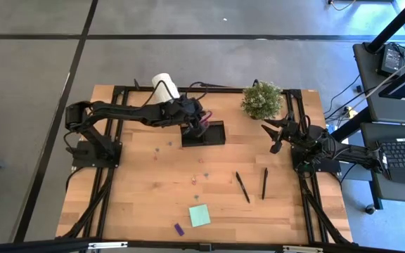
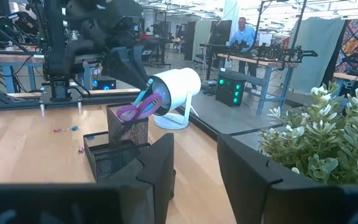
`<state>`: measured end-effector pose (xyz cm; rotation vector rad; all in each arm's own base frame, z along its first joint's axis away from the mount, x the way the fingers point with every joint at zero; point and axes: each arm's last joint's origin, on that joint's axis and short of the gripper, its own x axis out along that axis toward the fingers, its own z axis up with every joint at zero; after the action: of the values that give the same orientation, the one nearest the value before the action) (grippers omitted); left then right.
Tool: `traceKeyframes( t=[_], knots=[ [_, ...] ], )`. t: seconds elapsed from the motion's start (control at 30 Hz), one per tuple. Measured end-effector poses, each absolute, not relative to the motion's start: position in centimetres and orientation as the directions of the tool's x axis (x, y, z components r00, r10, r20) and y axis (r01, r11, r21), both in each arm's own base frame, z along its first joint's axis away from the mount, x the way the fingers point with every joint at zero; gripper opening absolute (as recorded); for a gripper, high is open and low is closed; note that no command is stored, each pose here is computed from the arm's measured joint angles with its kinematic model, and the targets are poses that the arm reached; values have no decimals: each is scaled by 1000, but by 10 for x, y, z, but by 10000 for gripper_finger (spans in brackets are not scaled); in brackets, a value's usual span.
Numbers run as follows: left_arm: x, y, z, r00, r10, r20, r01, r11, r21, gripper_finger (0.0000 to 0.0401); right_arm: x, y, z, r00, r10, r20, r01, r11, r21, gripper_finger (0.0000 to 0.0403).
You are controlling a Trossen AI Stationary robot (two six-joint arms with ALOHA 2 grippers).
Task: Pick and place office supplies into organizer
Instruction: Put the light blue pencil into the black desk organizer, then put the black pen into the black desk organizer
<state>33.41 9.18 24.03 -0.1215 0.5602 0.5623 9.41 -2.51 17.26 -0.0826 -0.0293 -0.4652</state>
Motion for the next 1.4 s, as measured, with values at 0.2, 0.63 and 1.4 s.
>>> traceKeyframes(
  t=[0.2,0.63,1.4],
  knots=[
    [332,91,233,694,470,-546,-536,843,45,18,94,-25,173,893,-447,47,449,891,-68,129],
    [331,91,230,677,465,-570,-504,858,100,31,94,-25,173,893,-447,49,449,892,-42,129],
    [323,85,264,767,403,-499,-440,897,48,92,94,-25,173,893,-447,49,449,893,-39,129]
  ],
)
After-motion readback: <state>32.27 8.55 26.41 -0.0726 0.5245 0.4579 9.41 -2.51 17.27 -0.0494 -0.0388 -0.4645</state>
